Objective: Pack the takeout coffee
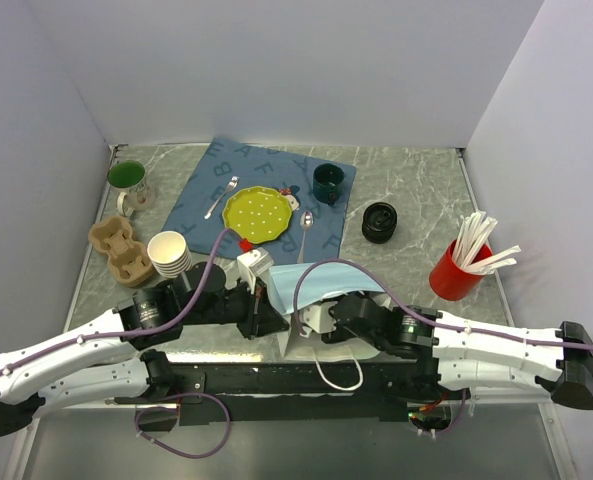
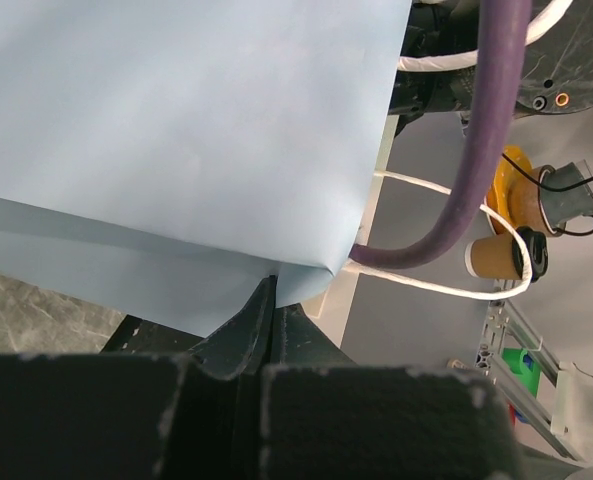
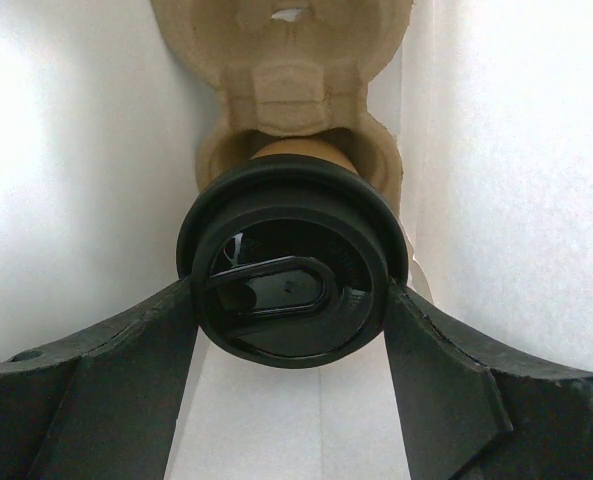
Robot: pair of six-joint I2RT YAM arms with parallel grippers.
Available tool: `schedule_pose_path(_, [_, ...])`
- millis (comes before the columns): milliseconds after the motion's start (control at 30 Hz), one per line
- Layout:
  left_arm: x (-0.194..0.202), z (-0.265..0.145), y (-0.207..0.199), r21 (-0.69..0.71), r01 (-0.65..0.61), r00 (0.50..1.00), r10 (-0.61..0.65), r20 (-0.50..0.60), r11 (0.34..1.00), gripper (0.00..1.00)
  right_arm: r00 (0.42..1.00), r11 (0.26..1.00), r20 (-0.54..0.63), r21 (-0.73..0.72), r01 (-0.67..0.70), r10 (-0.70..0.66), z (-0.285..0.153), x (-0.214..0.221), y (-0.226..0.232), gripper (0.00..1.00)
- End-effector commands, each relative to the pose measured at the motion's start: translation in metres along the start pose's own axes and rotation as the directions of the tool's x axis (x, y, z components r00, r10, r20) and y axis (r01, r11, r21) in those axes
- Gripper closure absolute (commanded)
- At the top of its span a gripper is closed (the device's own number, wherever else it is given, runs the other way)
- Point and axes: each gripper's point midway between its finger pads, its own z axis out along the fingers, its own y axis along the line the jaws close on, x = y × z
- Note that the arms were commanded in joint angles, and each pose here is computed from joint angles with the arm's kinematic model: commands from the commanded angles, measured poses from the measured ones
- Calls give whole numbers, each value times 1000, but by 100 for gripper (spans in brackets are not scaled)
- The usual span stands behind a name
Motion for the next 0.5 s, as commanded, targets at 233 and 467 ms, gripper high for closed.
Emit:
schedule_pose_path(233, [-23, -11, -23, 39, -10, 999, 8, 44, 999, 99, 999, 1000, 24, -11, -24, 24, -17, -8, -12, 14])
schedule_pose_path(467, [-24, -8, -23, 29, -12, 999, 11, 31, 1000, 99, 999, 999, 35, -20, -30, 30, -20, -10, -13, 0])
